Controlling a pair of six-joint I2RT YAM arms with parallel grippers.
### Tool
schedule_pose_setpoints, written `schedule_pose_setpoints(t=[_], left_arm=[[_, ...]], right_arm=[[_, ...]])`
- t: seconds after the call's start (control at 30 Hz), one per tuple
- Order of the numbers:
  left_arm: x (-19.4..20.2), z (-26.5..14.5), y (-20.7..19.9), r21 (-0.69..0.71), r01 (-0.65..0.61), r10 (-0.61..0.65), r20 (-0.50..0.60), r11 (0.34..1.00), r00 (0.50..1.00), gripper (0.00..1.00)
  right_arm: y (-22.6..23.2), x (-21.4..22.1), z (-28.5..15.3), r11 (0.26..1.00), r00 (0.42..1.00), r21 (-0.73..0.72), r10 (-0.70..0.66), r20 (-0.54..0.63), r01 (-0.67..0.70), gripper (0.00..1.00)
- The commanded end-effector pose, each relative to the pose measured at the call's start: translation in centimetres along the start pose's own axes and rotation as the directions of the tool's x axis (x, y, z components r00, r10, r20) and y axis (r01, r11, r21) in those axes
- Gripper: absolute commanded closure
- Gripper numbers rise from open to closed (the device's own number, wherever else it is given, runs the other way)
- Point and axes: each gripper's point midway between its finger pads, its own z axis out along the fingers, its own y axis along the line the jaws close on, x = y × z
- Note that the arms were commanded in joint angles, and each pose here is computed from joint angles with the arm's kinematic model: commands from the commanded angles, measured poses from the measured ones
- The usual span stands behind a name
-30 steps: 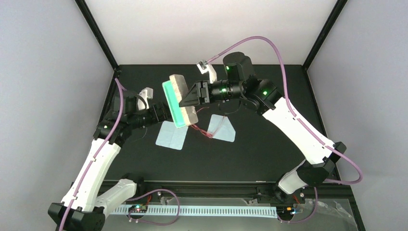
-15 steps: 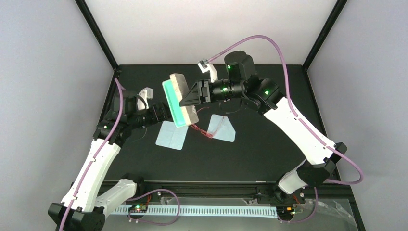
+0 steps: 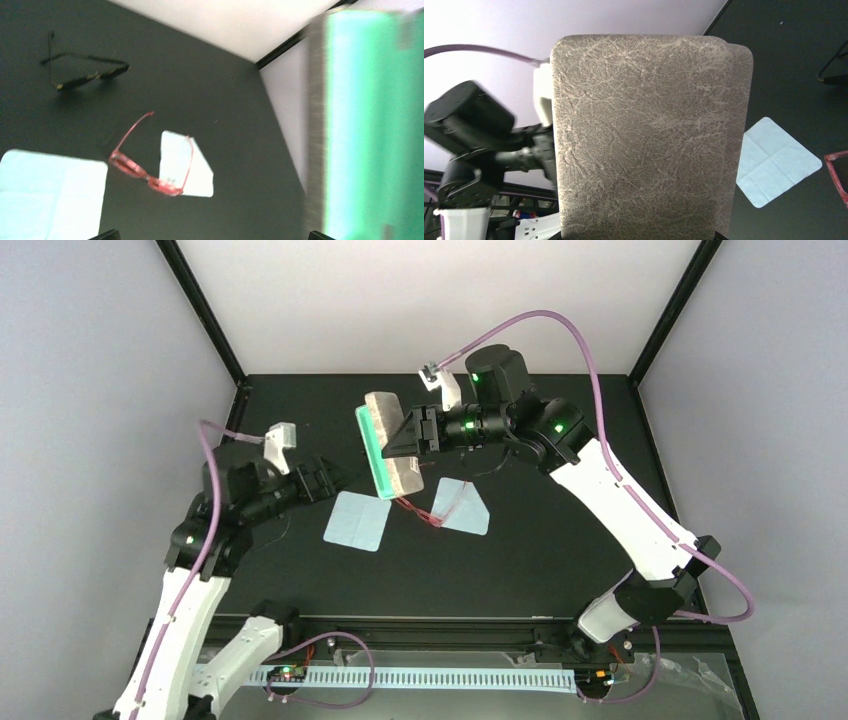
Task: Organize the sunglasses
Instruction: Open the sunglasses case at the center of the board.
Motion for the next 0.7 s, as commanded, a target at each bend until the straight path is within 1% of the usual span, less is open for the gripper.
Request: schedule_pose_setpoints(t=[0.0,0.07,0.13,0.23,0.3,0.4,0.53,0.57,0.6,0.63,0.67], left_arm=[[-2.7,-3.9,-4.6,0.141,-0.075,0.051,0.164,0.987,0.985,0.01],[-3.0,-4.2,-5.5,0.181,-0.084,0.053,0.172,0.980,0.984,0.01],[-3.1,-3.7,-5.9,0.206,-0.074,0.042,0.154,0.976,0.987,0.01],[-3.3,-2.5,-6.3,0.236,-0.032,0.007,0.102,0.971,0.995,0.02],[-3.3,-1.7,-6.8,0.260,-0.020,0.005,0.059,0.965,0.998,0.05],[-3.6,-0.7,-6.8,0.264,-0.003,-0.006,0.033,0.964,0.999,0.17],[-3.7,0.2,-5.7,0.221,0.000,-0.007,0.031,0.975,0.999,0.37],[-3.5,0.4,-5.3,0.205,0.008,-0.013,0.023,0.979,1.000,0.43],[-3.4,0.7,-5.0,0.192,0.014,-0.017,0.015,0.981,1.000,0.52],[-3.2,1.0,-4.7,0.187,0.021,-0.022,0.004,0.982,1.000,0.56],[-3.0,1.3,-4.5,0.183,0.028,-0.028,-0.005,0.983,1.000,0.65]], right_arm=[[0.4,-0.7,-0.5,0.999,0.999,-0.004,-0.033,0.023,0.034,0.87],[0.9,-0.5,-0.2,0.998,0.999,-0.043,-0.037,0.007,0.037,0.87],[1.5,-0.3,-0.1,0.996,0.999,-0.080,-0.041,-0.006,0.040,0.87],[2.2,-0.1,0.2,0.991,0.999,-0.128,-0.045,-0.026,0.041,0.87],[2.3,0.0,0.4,0.989,0.998,-0.142,-0.043,-0.036,0.038,0.87],[2.0,0.2,0.8,0.990,0.998,-0.139,-0.038,-0.052,0.030,0.87],[1.8,0.4,1.1,0.991,0.998,-0.135,-0.032,-0.060,0.024,0.87],[1.7,0.3,1.1,0.991,0.998,-0.131,-0.032,-0.058,0.024,0.87],[1.6,0.3,1.2,0.992,0.998,-0.127,-0.031,-0.056,0.024,0.87],[1.4,0.3,1.2,0.993,0.998,-0.119,-0.027,-0.055,0.021,0.87],[1.3,0.2,1.3,0.993,0.998,-0.113,-0.026,-0.055,0.019,0.87]])
